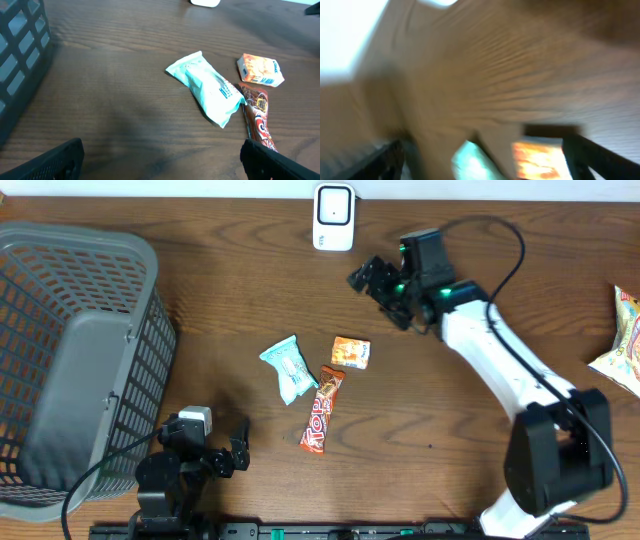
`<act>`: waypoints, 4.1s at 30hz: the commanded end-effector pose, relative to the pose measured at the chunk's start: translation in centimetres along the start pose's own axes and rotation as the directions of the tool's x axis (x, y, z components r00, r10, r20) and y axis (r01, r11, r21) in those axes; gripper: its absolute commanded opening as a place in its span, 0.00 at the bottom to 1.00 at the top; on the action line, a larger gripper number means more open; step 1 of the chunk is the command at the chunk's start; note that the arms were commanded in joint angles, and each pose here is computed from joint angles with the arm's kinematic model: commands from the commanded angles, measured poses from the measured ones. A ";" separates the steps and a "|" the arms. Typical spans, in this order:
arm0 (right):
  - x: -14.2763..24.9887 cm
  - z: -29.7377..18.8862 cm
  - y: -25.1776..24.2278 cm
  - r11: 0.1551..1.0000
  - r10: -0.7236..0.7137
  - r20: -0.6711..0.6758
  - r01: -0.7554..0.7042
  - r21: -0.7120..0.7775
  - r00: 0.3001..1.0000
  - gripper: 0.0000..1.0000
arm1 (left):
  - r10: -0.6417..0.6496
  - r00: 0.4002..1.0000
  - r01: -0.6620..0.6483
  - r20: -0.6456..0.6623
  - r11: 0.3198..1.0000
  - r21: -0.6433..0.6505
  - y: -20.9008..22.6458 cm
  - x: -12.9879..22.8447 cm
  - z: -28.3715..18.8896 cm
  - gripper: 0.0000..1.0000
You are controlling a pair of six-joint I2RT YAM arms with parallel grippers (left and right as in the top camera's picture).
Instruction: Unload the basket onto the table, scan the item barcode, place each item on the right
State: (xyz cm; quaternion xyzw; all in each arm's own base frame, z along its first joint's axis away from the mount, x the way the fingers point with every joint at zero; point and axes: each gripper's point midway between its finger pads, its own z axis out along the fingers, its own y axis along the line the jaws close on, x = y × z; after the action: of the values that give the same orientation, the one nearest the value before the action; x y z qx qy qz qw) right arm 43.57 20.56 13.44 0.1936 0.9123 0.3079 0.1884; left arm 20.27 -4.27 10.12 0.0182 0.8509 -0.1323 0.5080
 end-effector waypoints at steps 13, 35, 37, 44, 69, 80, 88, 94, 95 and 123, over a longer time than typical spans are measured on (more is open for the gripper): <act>7.0 3.5 -4.3 0.545 -0.838 -0.142 0.790 -0.281 0.527 0.83 | 0.004 1.000 -0.003 -0.021 1.000 0.007 0.0 0.7 0.2 1.00; 9.2 8.2 -9.7 0.665 -0.746 -0.298 0.690 -0.285 0.596 0.16 | 0.003 1.000 -0.003 -0.021 1.000 0.007 0.0 0.7 0.2 1.00; 9.1 8.2 -9.8 0.695 -0.718 -0.308 0.665 -0.272 0.625 0.01 | 0.003 1.000 -0.003 -0.020 1.000 0.007 0.0 0.7 0.2 1.00; 8.2 4.9 -5.1 0.824 -0.533 -0.328 0.389 -0.412 0.780 0.01 | 0.004 1.000 -0.003 -0.021 1.000 0.007 0.0 0.7 0.2 1.00; 15.3 -11.5 -2.8 0.665 -0.533 -0.499 -0.026 -0.747 0.683 0.01 | 0.004 1.000 -0.003 -0.021 1.000 0.007 0.0 0.7 0.2 1.00; 15.6 -11.6 -3.0 0.659 -0.559 -0.492 -0.002 -0.752 0.668 0.01 | 0.004 1.000 -0.003 -0.021 1.000 0.007 0.0 0.7 0.2 1.00; 15.3 -11.6 -2.5 0.633 -0.560 -0.457 0.002 -0.774 0.691 0.01 | 0.003 1.000 -0.003 -0.021 1.000 0.007 0.0 0.7 0.2 1.00; 15.2 -11.4 -2.5 0.627 -0.568 -0.446 0.013 -0.779 0.692 0.01 | 0.003 1.000 -0.003 -0.021 1.000 0.007 0.0 0.7 0.2 1.00; 15.2 -11.3 -2.6 0.622 -0.574 -0.437 0.021 -0.783 0.693 0.01 | 0.003 1.000 -0.003 -0.021 1.000 0.007 0.0 0.7 0.2 1.00; 15.0 -2.8 -2.3 0.658 -0.669 -0.391 0.260 -0.707 0.632 0.01 | 0.004 1.000 -0.003 -0.021 1.000 0.007 0.0 0.7 0.2 1.00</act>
State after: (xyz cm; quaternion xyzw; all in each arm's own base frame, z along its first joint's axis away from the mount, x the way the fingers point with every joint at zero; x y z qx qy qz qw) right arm 28.79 24.36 9.72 -0.2472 0.7927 0.5572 -0.0021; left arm 20.27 -4.27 10.11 0.0181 0.8510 -0.1323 0.5079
